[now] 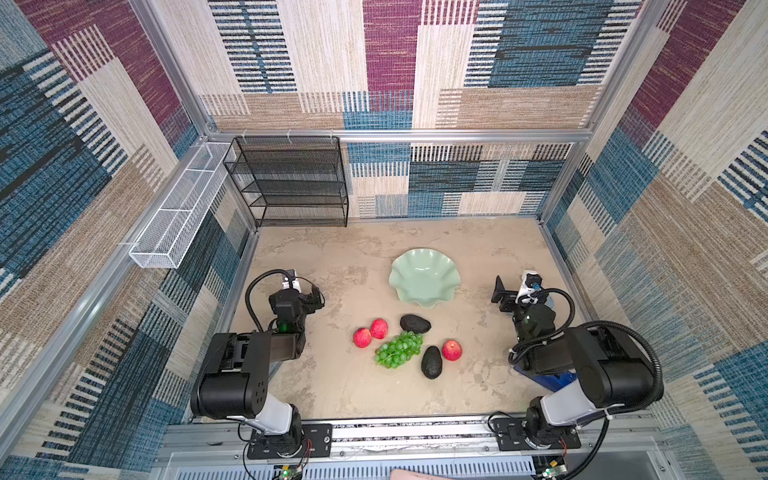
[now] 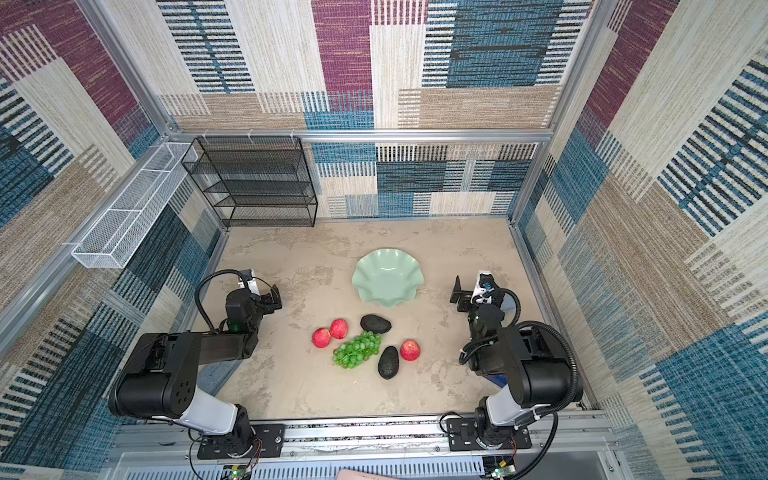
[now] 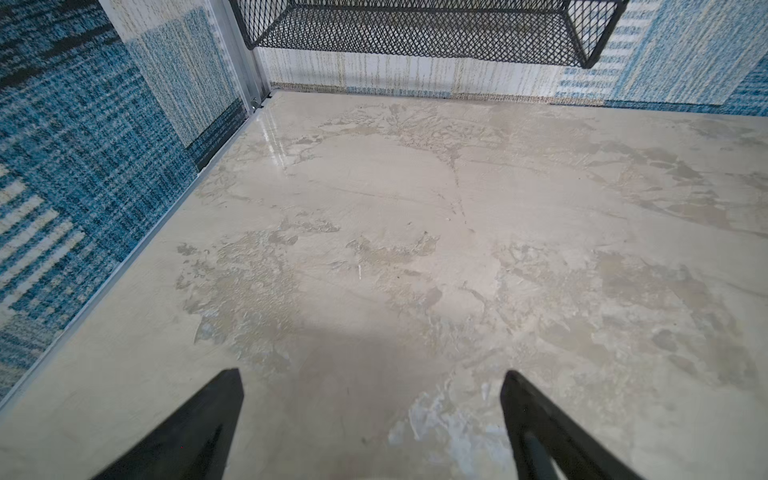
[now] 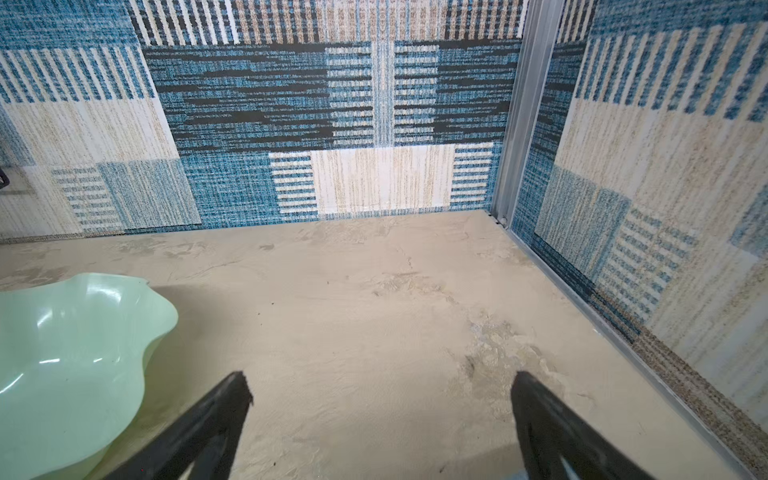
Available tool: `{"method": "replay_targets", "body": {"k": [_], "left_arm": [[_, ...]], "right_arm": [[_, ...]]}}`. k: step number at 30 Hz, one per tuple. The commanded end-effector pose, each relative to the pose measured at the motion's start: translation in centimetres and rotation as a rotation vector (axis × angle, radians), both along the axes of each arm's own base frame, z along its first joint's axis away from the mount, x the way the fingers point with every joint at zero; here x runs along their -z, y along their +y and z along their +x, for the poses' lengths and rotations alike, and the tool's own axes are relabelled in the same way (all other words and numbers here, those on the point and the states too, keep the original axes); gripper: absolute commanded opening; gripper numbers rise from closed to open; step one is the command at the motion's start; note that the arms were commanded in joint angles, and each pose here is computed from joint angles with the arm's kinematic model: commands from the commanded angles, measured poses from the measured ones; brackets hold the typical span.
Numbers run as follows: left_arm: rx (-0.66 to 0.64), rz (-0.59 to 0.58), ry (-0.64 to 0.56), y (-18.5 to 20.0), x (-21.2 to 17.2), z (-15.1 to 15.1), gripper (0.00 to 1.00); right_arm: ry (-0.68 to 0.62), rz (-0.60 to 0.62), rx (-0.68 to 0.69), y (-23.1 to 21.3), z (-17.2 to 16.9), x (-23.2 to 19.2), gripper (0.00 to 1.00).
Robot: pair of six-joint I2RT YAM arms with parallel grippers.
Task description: Place and organize the fake fruits in the fruit bowl
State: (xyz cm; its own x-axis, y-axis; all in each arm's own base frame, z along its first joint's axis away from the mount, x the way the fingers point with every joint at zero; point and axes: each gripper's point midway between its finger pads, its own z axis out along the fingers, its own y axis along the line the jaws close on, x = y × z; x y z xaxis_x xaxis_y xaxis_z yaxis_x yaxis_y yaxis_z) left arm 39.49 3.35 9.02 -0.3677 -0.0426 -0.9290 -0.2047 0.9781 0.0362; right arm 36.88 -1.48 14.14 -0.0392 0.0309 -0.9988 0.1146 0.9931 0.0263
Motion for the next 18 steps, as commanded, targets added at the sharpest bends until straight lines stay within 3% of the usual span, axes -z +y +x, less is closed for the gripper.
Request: {"method": "replay_targets", "body": {"k": [1, 18], "left_arm": [[0.002, 0.018, -0.023, 0.12, -0.59, 0.19, 0.99], [0.004, 0.017, -0.022, 0.07, -0.59, 0.22, 1.0]], "right_arm": [[-0.019, 0.005, -0.003, 0.07, 0.13, -0.52, 1.0], [-0.013, 0.007, -0.007, 0.09, 0.24, -0.41, 1.0]]}}
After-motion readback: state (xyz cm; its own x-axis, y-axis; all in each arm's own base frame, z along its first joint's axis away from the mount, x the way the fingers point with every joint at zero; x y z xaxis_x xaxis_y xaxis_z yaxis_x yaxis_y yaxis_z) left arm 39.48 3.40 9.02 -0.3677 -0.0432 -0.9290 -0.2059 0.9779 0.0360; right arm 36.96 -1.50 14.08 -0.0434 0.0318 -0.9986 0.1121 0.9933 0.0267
